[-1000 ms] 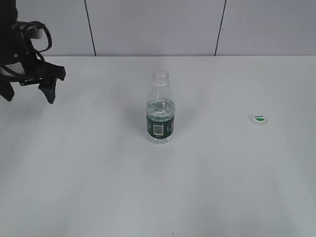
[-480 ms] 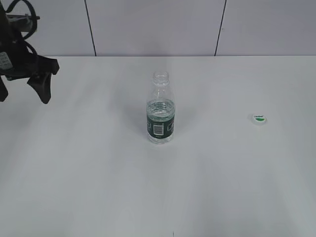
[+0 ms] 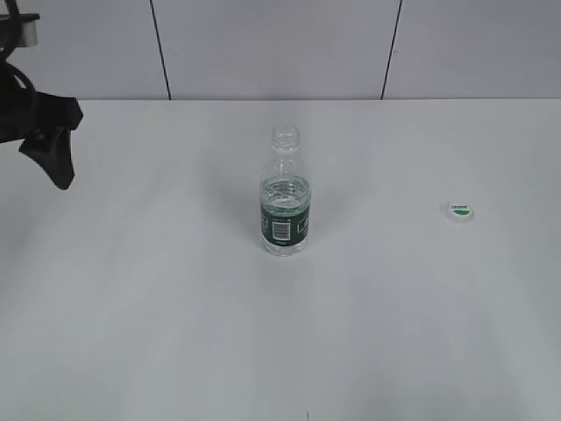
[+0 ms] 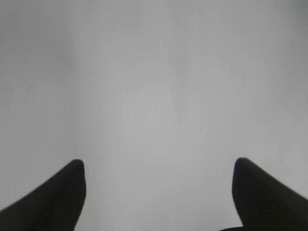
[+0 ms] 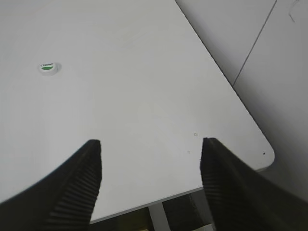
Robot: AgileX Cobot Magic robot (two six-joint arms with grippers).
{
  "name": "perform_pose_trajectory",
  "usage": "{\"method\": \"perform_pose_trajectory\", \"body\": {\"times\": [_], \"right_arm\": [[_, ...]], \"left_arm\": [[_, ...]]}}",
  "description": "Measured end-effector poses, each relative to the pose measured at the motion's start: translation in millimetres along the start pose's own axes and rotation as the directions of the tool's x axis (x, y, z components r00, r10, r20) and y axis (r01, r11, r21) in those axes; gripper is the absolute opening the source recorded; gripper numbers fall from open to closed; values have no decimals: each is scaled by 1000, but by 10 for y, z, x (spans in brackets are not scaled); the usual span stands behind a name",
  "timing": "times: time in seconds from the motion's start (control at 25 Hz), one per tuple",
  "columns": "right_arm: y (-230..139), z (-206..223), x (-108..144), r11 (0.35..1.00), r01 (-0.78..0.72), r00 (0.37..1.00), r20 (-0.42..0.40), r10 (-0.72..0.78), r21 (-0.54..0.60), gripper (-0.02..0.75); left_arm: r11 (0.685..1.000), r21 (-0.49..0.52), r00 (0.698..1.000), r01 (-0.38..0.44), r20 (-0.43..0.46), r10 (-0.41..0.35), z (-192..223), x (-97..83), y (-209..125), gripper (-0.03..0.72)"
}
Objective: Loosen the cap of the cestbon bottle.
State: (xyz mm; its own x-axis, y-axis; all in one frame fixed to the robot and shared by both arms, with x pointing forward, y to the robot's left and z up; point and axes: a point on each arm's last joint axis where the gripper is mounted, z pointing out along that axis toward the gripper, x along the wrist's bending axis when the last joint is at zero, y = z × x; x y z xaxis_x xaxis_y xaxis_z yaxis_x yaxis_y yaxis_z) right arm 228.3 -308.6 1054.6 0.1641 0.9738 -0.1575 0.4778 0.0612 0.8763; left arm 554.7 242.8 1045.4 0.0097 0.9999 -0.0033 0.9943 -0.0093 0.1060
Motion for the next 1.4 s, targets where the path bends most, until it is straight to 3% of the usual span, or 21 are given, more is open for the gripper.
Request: {"method": "perform_pose_trajectory", "body": {"times": [0.36, 0.8, 1.08, 1.4], "right_arm": [[0, 0, 0, 1000, 0, 1000, 0, 0, 0, 494], [0, 0, 0, 1000, 0, 1000, 0, 0, 0, 494], [0, 0, 0, 1000, 0, 1000, 0, 0, 0, 494], [0, 0, 0, 1000, 0, 1000, 0, 0, 0, 494]], "left_arm": [[1000, -1, 1000, -3, -8, 3, -134, 113, -574, 564], [980, -201, 1000, 1, 28, 5, -306, 256, -1362, 564], [931, -364, 1000, -8, 19, 16, -358, 376, -1862, 564], [830, -557, 999, 2, 32, 19, -395, 500, -2446, 564]]}}
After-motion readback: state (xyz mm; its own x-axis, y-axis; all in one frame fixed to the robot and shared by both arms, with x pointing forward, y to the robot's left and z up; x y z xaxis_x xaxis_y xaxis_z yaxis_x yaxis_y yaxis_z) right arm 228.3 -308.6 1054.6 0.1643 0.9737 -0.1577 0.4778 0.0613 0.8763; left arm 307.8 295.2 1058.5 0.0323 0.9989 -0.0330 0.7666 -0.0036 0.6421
